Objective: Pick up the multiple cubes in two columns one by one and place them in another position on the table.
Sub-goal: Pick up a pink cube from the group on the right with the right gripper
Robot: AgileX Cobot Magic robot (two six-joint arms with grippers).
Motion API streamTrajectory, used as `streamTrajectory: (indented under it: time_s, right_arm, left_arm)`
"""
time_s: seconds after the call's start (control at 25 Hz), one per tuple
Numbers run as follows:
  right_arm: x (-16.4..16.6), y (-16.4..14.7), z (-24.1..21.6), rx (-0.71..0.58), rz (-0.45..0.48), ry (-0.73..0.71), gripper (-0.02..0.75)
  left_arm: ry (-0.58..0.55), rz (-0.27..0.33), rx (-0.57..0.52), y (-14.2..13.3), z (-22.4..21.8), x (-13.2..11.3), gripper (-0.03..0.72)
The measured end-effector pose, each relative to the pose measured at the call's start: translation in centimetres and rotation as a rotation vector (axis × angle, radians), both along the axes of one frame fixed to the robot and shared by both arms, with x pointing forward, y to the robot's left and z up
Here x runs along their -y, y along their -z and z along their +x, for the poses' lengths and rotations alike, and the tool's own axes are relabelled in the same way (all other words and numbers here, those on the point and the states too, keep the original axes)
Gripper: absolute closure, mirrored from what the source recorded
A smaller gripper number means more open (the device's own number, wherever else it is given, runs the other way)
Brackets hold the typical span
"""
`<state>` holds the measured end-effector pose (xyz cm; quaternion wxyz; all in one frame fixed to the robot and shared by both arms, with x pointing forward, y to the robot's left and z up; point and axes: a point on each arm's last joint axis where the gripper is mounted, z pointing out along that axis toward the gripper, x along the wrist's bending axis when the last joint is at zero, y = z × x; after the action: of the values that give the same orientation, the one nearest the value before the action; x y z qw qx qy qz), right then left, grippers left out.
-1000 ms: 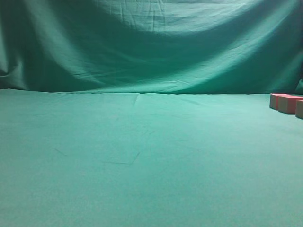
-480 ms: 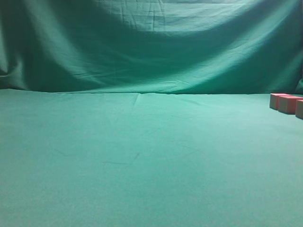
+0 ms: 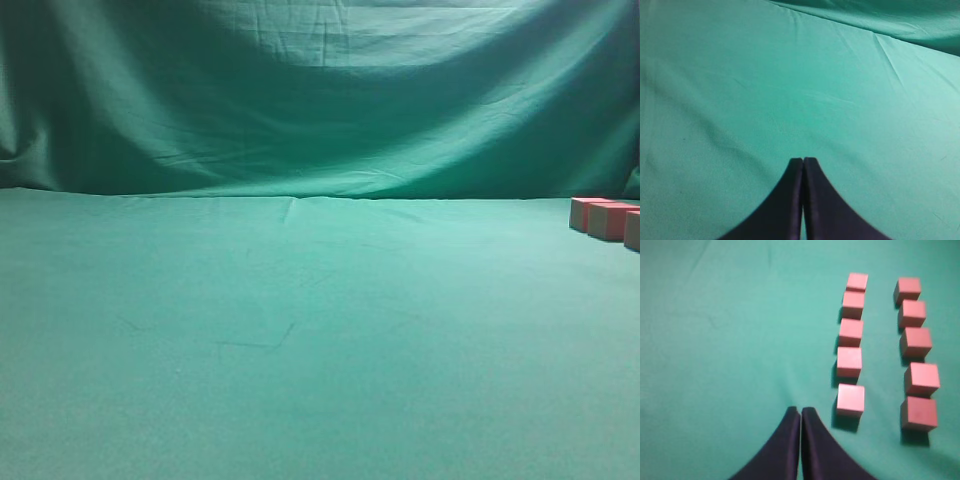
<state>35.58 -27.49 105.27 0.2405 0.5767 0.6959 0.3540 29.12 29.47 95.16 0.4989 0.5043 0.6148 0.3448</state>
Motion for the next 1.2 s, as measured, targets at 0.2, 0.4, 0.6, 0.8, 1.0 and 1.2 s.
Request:
streamTrajectory:
  time_s: [0.2, 0.4, 0.6, 0.8, 1.0, 1.2]
  right_arm:
    - [-0.5, -0.7, 3.0, -0.268, -0.039, -0.064, 0.738]
    - [0.0, 0.2, 6.3, -0.458, -0.121, -0.012, 0.738]
    - [0.5, 2.0, 8.5, -0.557, -0.227, 0.092, 0.738]
    - [-0.3, 4.0, 10.3, -0.587, -0.26, 0.063, 0.738]
    - [-0.6, 5.9, 12.0, -0.588, -0.27, 0.055, 0.605]
    - [-0.8, 7.3, 13.3, -0.59, -0.265, 0.056, 0.331]
  left_arm:
    - [0.0, 0.0, 0.0, 0.0, 0.0, 0.0, 0.688]
    - [0.0, 0.0, 0.0, 0.0, 0.0, 0.0, 0.688]
    - [0.0, 0.0, 0.0, 0.0, 0.0, 0.0, 0.688]
    - [0.0, 0.0, 0.0, 0.0, 0.0, 0.0, 0.688]
    - [0.0, 0.0, 0.0, 0.0, 0.0, 0.0, 0.688]
    - [0.0, 0.0, 0.0, 0.0, 0.0, 0.0, 0.688]
